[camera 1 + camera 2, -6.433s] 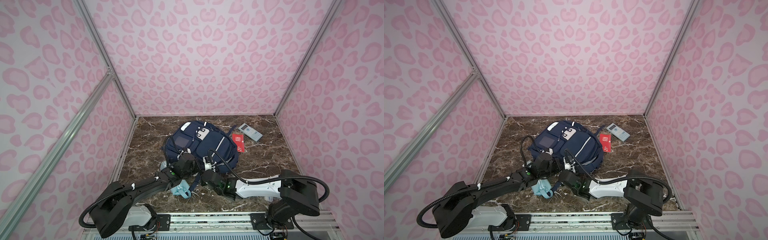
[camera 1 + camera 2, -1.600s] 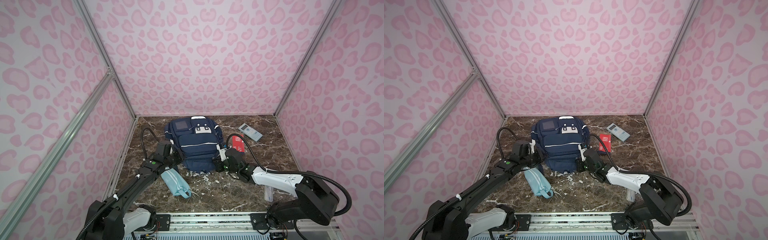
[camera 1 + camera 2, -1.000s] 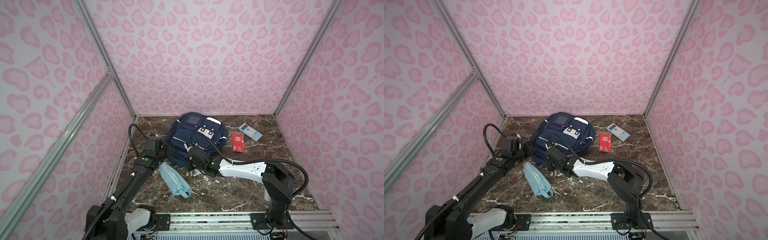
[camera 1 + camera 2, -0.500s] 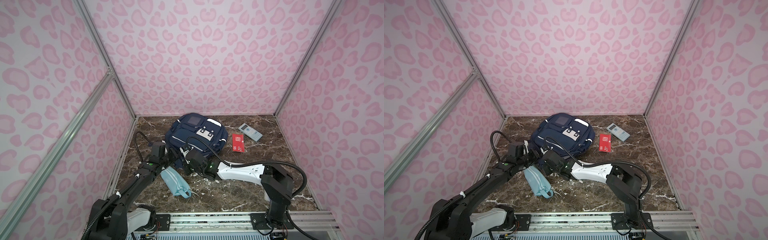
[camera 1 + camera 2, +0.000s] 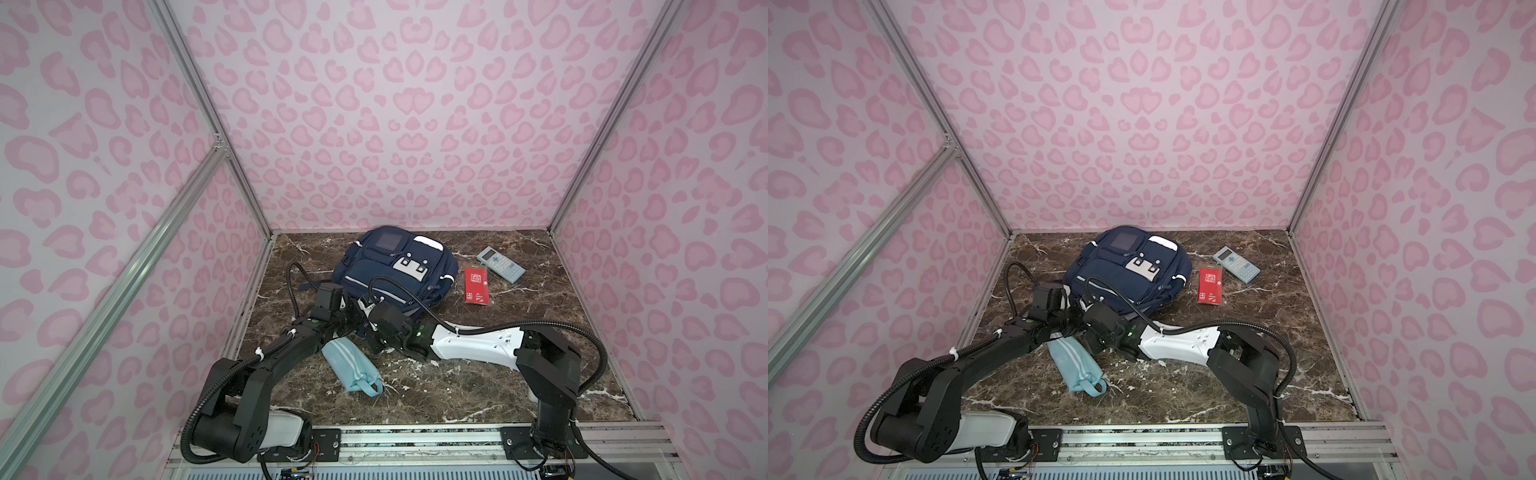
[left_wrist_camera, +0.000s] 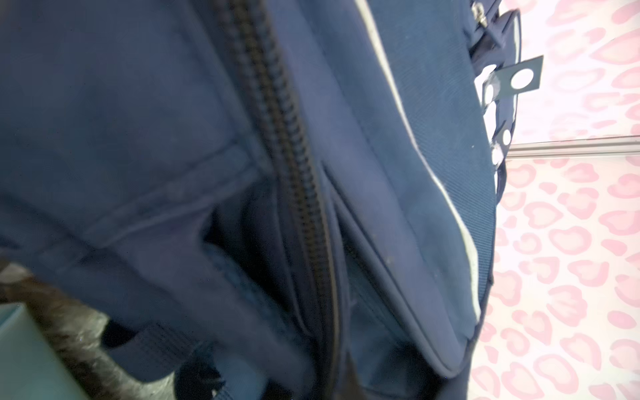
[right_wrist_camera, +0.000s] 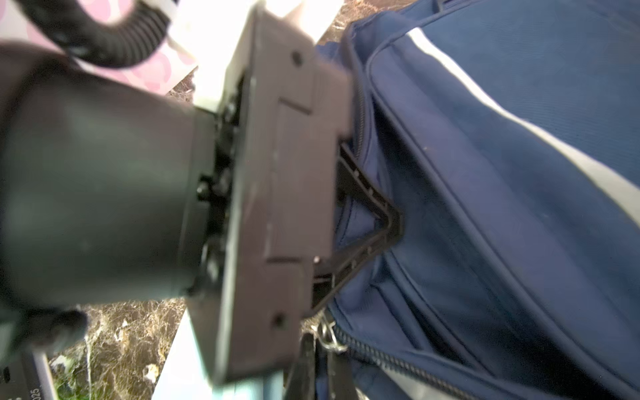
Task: Pack books, pencil case, and school supplies into a backpack
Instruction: Zip the student bag at the center of the table.
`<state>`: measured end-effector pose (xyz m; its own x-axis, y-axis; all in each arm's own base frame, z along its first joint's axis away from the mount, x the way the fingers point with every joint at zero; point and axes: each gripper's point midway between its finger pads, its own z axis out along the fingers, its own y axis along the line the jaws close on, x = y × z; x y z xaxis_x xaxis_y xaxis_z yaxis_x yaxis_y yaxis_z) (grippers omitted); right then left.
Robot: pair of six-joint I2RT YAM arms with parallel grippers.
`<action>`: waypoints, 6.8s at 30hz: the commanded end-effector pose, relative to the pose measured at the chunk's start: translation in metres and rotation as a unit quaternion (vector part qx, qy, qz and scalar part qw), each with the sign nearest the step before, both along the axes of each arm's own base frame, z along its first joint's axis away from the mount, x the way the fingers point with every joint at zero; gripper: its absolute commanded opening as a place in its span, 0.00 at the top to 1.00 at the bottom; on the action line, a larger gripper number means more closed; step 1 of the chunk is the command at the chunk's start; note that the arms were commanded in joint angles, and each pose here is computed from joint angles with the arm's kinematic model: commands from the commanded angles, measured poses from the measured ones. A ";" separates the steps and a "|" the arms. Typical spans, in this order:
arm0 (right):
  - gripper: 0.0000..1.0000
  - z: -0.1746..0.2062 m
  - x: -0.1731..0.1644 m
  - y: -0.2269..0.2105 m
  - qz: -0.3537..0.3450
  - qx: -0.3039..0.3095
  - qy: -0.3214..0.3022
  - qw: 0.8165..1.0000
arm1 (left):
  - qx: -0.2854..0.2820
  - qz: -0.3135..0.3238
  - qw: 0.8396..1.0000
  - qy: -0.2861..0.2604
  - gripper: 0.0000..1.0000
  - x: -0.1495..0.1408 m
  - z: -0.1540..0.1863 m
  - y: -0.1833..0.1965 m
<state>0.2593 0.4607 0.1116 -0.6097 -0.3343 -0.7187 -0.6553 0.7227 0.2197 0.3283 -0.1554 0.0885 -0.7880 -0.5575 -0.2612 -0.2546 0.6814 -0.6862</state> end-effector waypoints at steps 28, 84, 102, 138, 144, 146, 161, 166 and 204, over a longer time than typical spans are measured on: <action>1.00 -0.077 0.008 -0.203 -0.189 -0.069 0.046 0.979 | -0.018 0.013 0.997 -0.072 0.97 0.005 0.063 0.022; 1.00 0.014 -0.023 -0.068 -0.022 -0.091 -0.012 0.996 | -0.063 -0.029 0.993 -0.091 0.97 -0.009 0.087 -0.054; 1.00 -0.031 -0.007 -0.189 -0.116 -0.150 0.040 0.981 | -0.068 0.006 0.992 -0.104 0.97 0.004 0.104 0.001; 1.00 -0.036 0.004 -0.138 -0.118 -0.085 0.032 0.989 | 0.043 0.008 0.996 -0.084 0.41 0.040 0.102 0.067; 1.00 -0.025 0.025 -0.075 -0.106 -0.062 0.018 0.992 | 0.103 0.071 0.990 -0.065 0.02 0.030 0.099 0.099; 1.00 -0.021 0.029 -0.058 -0.098 -0.042 0.021 0.994 | 0.081 0.063 0.993 -0.061 0.00 0.012 0.095 0.092; 1.00 0.000 -0.003 -0.019 -0.009 -0.004 -0.013 1.000 | -0.024 0.031 0.998 -0.055 0.40 0.015 0.048 0.025; 1.00 -0.003 -0.001 -0.041 -0.024 -0.009 -0.013 1.000 | 0.015 0.011 1.000 -0.019 0.97 0.024 0.032 0.026; 0.43 0.016 0.002 -0.221 -0.144 -0.126 -0.068 0.979 | 0.037 -0.101 0.992 -0.060 0.95 -0.004 0.063 -0.010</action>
<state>0.2583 0.2678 0.1196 -0.6391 -0.2435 -0.7296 -0.4424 0.8923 0.0897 0.3085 -0.1676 0.1415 -0.8689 -0.4031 -0.2872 -0.1097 0.7227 -0.6824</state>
